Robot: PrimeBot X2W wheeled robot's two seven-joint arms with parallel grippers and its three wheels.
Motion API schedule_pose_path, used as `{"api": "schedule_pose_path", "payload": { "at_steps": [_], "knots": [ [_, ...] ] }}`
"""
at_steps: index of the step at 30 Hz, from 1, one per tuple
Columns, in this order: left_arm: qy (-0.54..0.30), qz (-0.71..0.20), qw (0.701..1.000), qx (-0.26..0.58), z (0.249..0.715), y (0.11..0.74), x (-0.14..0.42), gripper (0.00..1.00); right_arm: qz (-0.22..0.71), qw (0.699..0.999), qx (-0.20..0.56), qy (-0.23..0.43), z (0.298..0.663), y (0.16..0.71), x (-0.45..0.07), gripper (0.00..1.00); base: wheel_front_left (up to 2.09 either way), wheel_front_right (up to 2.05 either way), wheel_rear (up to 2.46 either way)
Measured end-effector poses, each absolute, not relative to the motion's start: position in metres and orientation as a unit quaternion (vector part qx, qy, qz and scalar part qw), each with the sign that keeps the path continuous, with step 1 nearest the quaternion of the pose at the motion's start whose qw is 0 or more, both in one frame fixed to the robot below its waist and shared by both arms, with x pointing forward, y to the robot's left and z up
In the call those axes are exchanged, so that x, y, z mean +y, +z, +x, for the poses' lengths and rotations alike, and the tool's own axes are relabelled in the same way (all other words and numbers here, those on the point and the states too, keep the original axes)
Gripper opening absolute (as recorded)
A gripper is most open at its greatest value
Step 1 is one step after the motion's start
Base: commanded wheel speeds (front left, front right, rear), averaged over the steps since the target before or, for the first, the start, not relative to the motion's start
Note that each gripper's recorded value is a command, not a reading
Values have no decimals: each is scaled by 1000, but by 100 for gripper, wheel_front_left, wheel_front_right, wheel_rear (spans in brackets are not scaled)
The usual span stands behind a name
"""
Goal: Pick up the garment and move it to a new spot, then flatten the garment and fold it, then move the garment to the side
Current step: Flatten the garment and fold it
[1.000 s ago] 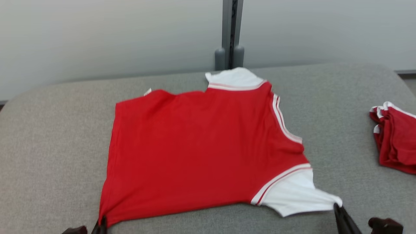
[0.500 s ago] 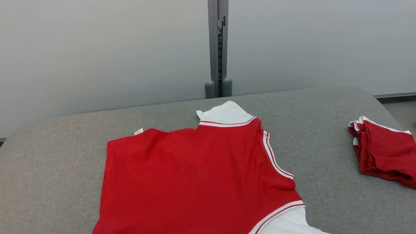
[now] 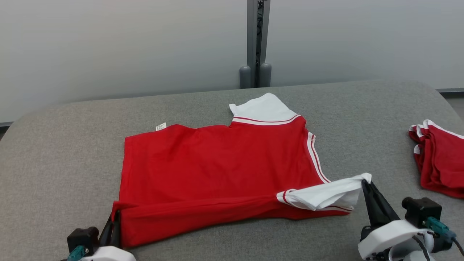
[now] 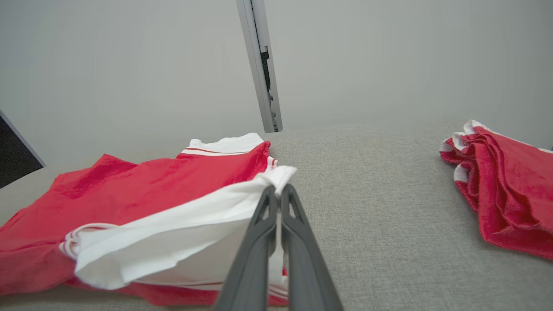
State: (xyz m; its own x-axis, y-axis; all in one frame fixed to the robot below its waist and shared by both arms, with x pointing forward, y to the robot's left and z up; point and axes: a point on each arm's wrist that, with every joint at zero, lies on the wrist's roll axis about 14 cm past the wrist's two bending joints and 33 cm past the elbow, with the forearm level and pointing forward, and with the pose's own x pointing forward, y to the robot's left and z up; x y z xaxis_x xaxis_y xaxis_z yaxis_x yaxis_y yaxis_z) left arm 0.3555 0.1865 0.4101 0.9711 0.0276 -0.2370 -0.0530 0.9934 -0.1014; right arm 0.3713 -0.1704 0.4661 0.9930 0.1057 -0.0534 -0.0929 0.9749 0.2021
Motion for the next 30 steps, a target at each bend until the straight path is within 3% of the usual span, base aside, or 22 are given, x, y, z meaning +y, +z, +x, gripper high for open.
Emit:
{"api": "schedule_pose_path", "payload": {
  "at_steps": [16,22,23,24,25,30],
  "knots": [
    [-3,-21,989,144,420,399,174,0,67,994,54,71,454,461,-155,0,0,0,0],
    [5,-16,989,147,435,396,177,0,67,994,67,63,469,451,-156,0,0,0,0],
    [5,-15,989,148,437,396,178,15,68,994,68,59,472,449,-157,0,0,0,0],
    [5,-13,989,148,439,395,178,71,70,994,70,55,474,448,-159,48,0,0,0],
    [5,-12,989,147,440,395,178,100,71,993,74,54,475,445,-159,100,0,0,0],
    [25,-11,991,131,443,402,188,100,76,994,61,56,481,451,-155,100,0,0,0]
  ]
}}
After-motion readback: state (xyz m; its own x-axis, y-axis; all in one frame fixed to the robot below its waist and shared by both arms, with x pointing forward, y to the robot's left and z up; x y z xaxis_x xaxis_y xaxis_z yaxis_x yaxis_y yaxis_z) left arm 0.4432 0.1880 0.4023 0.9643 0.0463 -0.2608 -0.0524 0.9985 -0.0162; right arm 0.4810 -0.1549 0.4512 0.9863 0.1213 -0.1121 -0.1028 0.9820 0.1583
